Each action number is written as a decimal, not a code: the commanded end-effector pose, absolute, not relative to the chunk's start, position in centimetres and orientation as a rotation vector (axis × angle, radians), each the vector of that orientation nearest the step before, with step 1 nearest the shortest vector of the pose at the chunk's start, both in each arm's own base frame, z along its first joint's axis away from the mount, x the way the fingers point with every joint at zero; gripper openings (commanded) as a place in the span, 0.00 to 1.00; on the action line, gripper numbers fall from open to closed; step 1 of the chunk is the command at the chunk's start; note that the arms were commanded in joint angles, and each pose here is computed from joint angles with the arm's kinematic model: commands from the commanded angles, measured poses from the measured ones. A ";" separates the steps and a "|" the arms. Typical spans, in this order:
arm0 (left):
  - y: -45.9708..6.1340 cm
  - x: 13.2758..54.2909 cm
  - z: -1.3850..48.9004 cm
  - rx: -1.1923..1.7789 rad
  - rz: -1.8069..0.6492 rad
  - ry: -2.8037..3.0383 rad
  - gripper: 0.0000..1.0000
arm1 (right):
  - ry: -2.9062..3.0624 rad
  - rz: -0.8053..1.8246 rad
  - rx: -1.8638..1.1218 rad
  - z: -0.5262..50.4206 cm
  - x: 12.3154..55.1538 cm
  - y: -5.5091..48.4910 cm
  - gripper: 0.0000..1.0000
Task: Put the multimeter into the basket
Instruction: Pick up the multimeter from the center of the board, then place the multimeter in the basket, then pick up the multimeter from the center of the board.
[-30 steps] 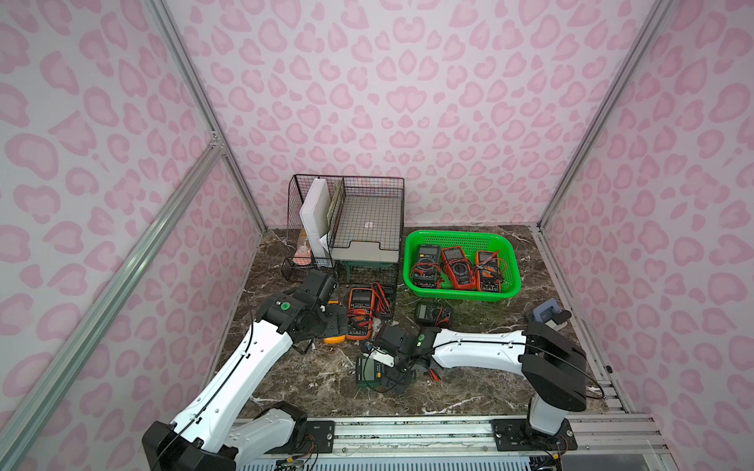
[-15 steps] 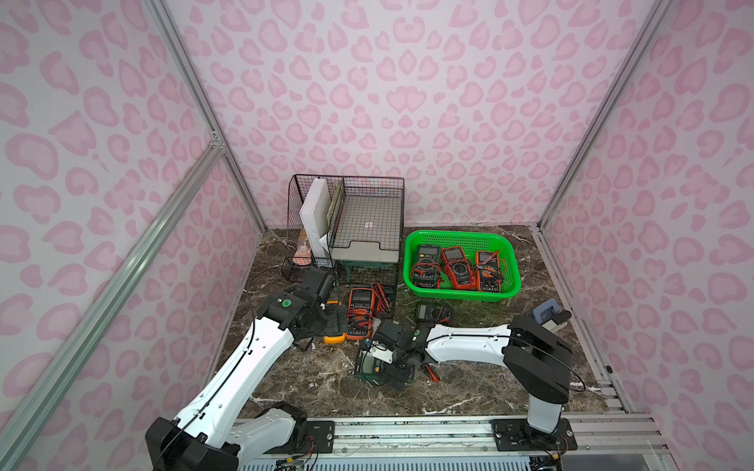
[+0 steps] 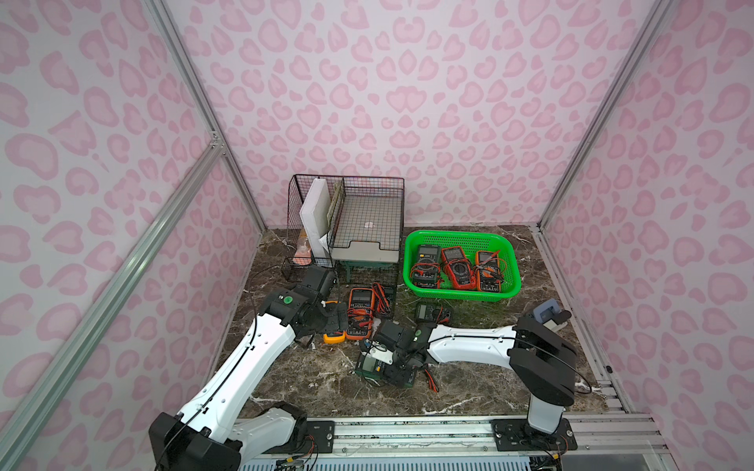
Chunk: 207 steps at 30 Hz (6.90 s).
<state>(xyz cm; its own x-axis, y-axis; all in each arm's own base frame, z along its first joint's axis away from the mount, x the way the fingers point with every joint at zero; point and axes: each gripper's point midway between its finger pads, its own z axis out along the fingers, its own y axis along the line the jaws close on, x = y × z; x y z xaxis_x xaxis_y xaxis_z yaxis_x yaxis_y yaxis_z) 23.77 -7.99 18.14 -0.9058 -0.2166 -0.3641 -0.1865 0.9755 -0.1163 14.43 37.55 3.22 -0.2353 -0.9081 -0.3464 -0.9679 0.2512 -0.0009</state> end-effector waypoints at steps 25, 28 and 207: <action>-11.7 27.7 21.6 -0.224 -0.316 2.673 0.99 | 2.280 0.388 -1.306 15.1 19.6 34.9 0.46; -12.3 28.1 21.8 -0.214 -0.353 2.669 0.98 | 2.290 0.412 -1.215 16.4 21.3 34.5 0.47; -15.8 31.1 2.4 0.210 -0.012 3.059 0.99 | 2.364 0.524 0.073 16.9 27.4 25.1 0.99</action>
<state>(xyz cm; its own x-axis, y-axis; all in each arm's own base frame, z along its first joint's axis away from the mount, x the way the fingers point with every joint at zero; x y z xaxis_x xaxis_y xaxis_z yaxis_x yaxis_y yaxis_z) 31.17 -15.31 2.74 -0.9866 0.1413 -0.0821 0.1399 0.9899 0.0230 27.35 25.56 16.83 -0.7577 0.1898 -0.6243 -0.1048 0.9090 0.4035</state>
